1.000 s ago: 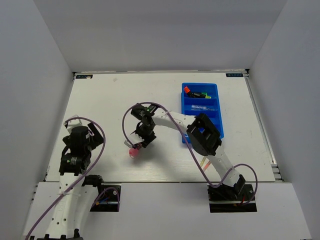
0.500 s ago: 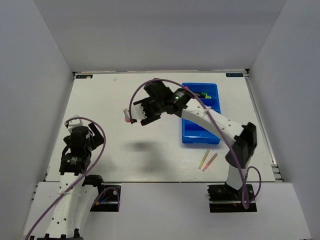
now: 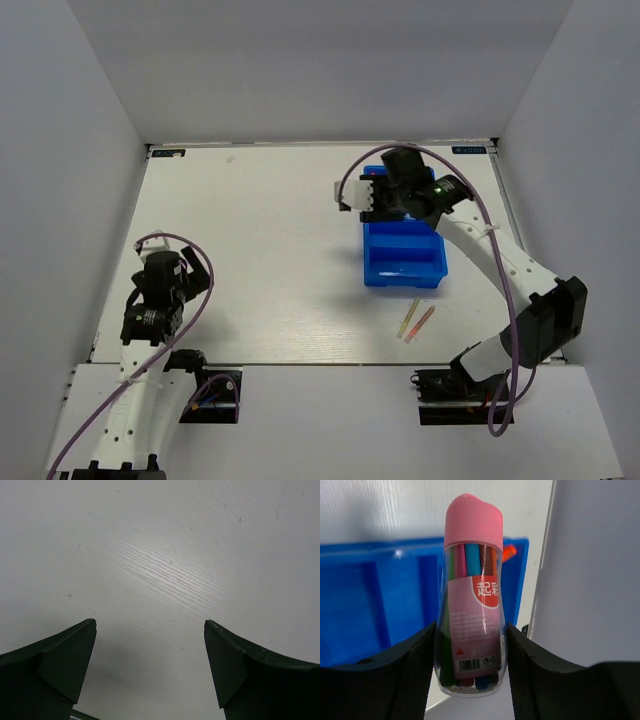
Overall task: Sort the stationery into containers
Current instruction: Place the stationery into the container
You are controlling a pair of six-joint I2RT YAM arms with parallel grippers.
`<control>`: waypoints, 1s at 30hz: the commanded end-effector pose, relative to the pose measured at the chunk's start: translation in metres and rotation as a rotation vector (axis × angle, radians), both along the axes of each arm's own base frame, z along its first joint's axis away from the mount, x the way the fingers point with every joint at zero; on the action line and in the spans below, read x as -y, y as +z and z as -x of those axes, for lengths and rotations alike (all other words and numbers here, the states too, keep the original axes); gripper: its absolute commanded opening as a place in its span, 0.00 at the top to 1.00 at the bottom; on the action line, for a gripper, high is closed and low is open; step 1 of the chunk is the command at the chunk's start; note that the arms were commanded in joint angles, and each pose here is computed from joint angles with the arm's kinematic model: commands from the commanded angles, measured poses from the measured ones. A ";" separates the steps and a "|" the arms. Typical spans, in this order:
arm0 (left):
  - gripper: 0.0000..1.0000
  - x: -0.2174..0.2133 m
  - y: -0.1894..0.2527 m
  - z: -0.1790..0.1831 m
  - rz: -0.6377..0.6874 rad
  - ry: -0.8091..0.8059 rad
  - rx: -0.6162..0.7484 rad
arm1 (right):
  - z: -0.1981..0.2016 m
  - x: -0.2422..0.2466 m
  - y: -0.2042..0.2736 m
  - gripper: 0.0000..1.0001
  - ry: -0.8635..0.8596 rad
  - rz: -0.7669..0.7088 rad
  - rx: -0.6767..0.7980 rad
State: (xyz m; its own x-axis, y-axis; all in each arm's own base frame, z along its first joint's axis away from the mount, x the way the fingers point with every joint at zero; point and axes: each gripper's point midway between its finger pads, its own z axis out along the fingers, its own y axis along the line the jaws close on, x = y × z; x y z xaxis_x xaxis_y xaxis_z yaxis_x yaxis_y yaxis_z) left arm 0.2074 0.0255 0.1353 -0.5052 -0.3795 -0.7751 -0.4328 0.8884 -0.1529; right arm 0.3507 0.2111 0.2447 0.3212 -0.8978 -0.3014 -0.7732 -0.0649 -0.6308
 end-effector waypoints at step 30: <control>0.00 0.034 -0.003 -0.016 0.085 -0.182 0.020 | -0.004 0.102 -0.128 0.28 -0.052 -0.044 -0.323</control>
State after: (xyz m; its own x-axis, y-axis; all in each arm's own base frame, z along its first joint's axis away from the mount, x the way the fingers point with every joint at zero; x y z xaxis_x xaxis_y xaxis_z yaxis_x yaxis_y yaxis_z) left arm 0.2145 0.0077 0.1275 -0.5604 -0.3754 -0.7383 -0.3593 0.9133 -0.1916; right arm 0.3427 0.1044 0.0993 0.1231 -0.9128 -0.3893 -0.9520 0.0023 -0.3062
